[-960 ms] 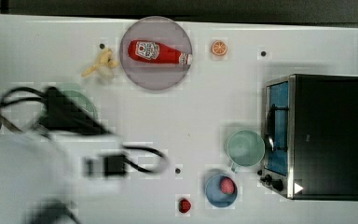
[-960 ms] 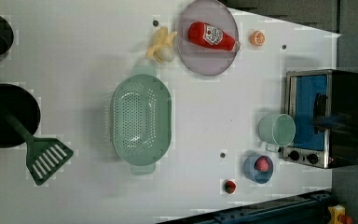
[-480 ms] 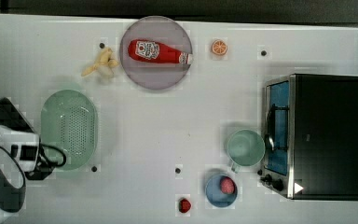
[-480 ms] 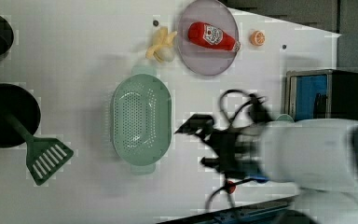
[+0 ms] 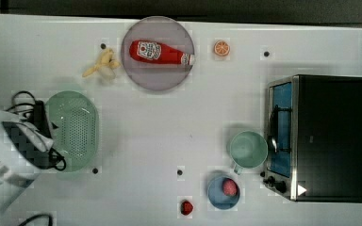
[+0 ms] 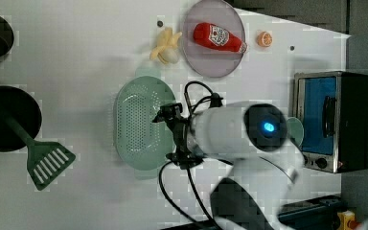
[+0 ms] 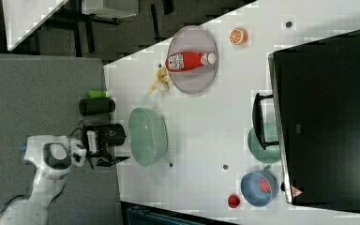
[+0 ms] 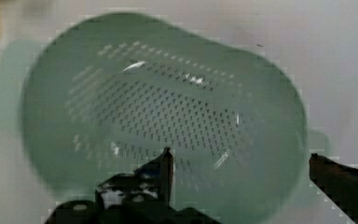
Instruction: Drag strainer left to right.
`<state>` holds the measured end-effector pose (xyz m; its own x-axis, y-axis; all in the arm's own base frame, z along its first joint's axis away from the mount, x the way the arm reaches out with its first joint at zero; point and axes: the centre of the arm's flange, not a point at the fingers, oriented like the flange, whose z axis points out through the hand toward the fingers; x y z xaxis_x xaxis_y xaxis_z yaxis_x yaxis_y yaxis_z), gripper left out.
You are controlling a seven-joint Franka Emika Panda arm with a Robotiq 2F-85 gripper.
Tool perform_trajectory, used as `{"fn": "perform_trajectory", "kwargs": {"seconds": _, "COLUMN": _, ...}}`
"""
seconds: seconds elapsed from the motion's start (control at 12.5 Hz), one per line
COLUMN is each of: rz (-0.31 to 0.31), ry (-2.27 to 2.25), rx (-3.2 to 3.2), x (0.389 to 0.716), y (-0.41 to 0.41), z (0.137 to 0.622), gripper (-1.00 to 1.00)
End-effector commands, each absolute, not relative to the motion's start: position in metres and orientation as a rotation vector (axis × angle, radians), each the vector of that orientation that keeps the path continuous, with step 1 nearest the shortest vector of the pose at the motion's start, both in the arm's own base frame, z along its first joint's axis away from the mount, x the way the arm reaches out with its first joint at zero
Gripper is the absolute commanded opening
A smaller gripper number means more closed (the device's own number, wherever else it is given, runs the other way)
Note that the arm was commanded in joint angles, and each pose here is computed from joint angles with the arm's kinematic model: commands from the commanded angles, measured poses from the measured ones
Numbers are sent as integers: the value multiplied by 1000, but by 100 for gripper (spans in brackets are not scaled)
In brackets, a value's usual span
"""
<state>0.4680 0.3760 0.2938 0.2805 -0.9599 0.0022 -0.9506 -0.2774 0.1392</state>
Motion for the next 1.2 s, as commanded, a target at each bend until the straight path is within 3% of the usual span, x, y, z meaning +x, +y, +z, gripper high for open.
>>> {"fn": "perform_trajectory", "kwargs": {"seconds": 0.08, "rz": -142, "ry": -2079, "rx": 2256, "x": 486, "y": 365, "z": 254, "gripper": 100}}
{"fn": "perform_trajectory", "kwargs": {"seconds": 0.4, "rz": -197, "ry": -2163, "rx": 2263, "x": 495, "y": 346, "z": 191, "gripper": 100}}
{"fn": "perform_trajectory", "kwargs": {"seconds": 0.8, "rz": -149, "ry": -2173, "rx": 2210, "x": 490, "y": 301, "z": 157, "gripper": 100}}
{"fn": "perform_trajectory", "kwargs": {"seconds": 1.2, "rz": -117, "ry": -2206, "rx": 2194, "x": 482, "y": 265, "z": 158, "gripper": 100}}
